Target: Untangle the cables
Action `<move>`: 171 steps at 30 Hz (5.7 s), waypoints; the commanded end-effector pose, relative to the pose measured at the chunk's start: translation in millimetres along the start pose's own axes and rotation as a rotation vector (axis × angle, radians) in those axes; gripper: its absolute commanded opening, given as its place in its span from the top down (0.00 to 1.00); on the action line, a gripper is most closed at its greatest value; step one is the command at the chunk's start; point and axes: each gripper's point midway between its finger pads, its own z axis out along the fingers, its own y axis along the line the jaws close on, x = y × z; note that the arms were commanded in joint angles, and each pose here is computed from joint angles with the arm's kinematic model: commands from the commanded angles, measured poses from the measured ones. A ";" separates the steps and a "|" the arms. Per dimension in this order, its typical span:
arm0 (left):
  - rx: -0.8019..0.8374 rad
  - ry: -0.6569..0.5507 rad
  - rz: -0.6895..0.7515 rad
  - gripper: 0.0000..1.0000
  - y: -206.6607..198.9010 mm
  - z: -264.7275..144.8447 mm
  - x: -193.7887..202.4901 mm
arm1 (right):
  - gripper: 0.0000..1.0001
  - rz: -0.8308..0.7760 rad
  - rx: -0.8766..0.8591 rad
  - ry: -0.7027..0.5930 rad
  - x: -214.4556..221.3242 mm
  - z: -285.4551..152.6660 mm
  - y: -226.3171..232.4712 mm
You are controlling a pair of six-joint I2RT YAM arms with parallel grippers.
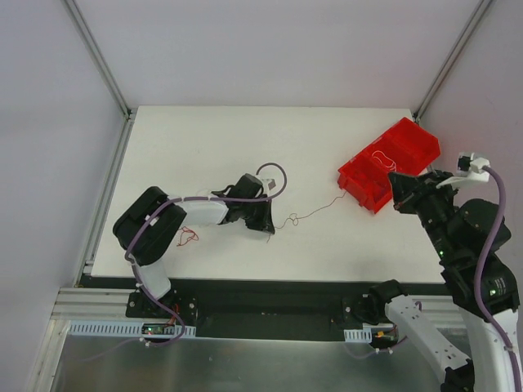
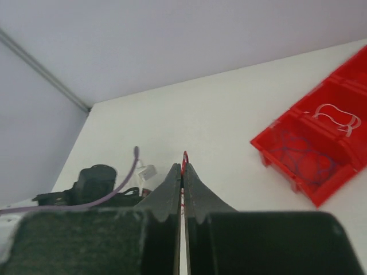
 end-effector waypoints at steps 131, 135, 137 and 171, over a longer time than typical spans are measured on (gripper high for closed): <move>0.326 -0.040 0.130 0.43 -80.8 -136.8 -63.3 | 0.34 -0.383 0.266 0.915 329.4 152.9 -104.7; 0.321 -0.043 0.133 0.43 -79.3 -137.0 -63.1 | 0.33 -0.394 0.260 0.974 327.0 151.4 -101.5; 0.320 -0.048 0.136 0.42 -79.3 -137.9 -64.1 | 0.24 -0.362 0.197 0.984 320.8 139.1 -89.5; 0.353 -0.034 0.122 0.42 -81.5 -137.7 -63.3 | 0.92 -0.823 0.159 1.199 345.0 85.8 -88.5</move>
